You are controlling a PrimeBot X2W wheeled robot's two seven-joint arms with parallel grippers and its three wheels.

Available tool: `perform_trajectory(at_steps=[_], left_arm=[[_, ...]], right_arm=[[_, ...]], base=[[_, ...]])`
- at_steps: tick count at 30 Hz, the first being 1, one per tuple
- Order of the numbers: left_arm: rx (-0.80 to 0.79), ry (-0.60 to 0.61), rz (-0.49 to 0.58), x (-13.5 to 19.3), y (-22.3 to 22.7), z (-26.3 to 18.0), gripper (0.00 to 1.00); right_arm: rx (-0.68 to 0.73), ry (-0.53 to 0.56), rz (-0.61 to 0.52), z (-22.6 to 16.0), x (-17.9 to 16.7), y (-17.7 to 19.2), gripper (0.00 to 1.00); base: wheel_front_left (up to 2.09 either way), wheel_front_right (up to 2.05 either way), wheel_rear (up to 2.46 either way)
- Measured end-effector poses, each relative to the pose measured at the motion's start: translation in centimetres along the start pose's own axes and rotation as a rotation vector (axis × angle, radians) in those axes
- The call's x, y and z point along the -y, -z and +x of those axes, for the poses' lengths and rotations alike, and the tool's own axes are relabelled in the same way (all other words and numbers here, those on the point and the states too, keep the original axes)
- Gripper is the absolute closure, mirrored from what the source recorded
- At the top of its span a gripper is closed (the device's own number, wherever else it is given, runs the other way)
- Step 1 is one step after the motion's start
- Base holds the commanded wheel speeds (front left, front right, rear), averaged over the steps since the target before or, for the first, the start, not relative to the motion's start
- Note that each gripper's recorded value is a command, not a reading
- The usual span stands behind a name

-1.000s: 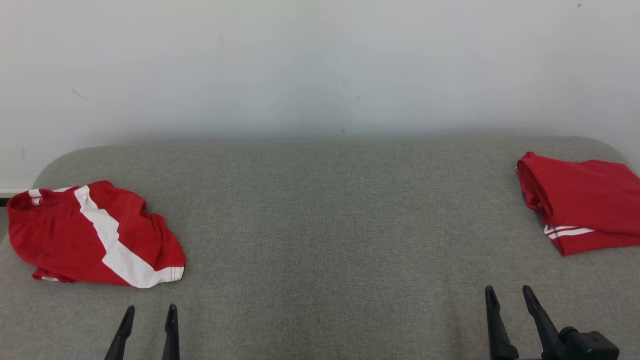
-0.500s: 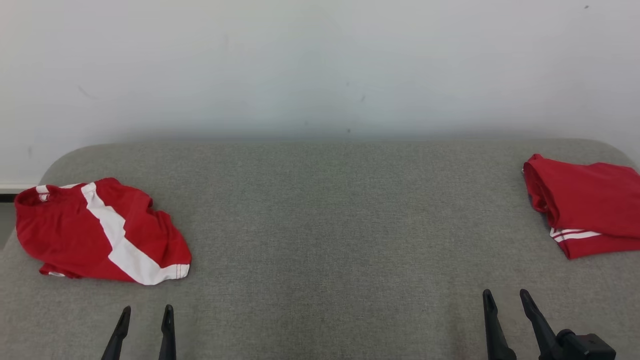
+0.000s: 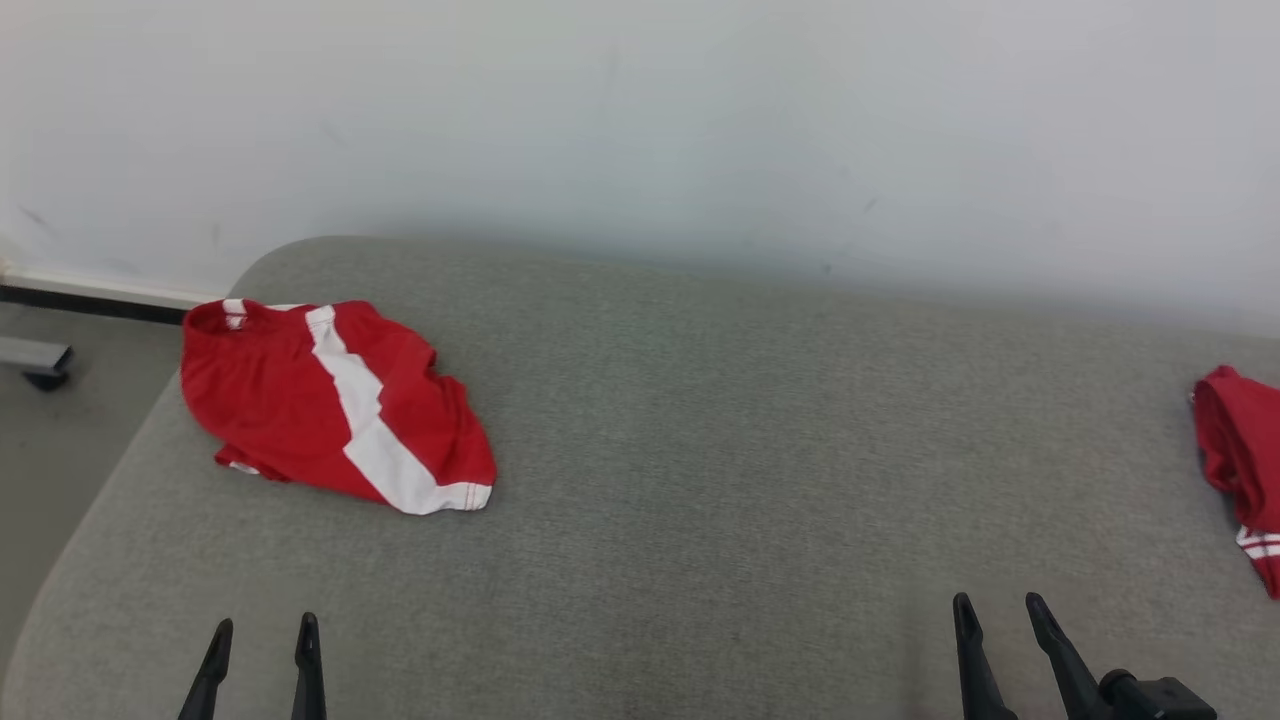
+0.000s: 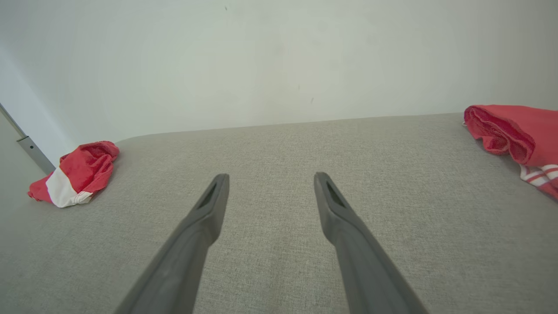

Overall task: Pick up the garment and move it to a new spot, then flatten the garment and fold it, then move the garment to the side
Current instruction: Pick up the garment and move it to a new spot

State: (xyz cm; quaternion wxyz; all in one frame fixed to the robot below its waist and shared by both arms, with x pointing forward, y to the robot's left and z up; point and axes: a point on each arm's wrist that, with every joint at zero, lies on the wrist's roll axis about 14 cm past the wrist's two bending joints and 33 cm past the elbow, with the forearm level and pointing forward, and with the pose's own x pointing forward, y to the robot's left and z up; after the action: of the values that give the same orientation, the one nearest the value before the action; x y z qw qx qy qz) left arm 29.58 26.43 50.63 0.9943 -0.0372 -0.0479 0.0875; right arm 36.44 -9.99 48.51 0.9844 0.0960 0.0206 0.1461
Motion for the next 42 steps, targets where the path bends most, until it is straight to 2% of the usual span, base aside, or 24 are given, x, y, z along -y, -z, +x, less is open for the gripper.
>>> perform_trajectory(at_steps=[13,21,29,34,42], left_arm=[[0.002,-0.267,0.021,-7.6,-0.4,-6.1,0.0],[0.008,-0.376,0.033,-10.3,-0.7,-9.0,0.0],[0.007,-0.393,0.03,-10.6,-0.7,-9.2,0.0],[0.028,-0.357,0.05,-10.6,-1.7,-7.1,0.0],[0.155,-0.222,0.105,-9.7,-7.3,2.0,0.0]], right_arm=[[-0.057,-0.237,-0.008,3.5,-7.4,1.6,0.0],[-0.07,-0.327,-0.007,4.2,-10.4,2.1,0.0],[-0.081,-0.336,-0.007,4.3,-10.7,2.4,0.0],[-0.072,-0.3,-0.013,4.6,-9.4,2.2,0.0],[-0.005,-0.214,-0.057,6.5,-6.1,-0.3,0.0]], base=[[0.0,0.0,0.0],[0.0,0.0,0.0],[0.0,0.0,0.0],[0.0,0.0,0.0],[0.0,0.0,0.0]])
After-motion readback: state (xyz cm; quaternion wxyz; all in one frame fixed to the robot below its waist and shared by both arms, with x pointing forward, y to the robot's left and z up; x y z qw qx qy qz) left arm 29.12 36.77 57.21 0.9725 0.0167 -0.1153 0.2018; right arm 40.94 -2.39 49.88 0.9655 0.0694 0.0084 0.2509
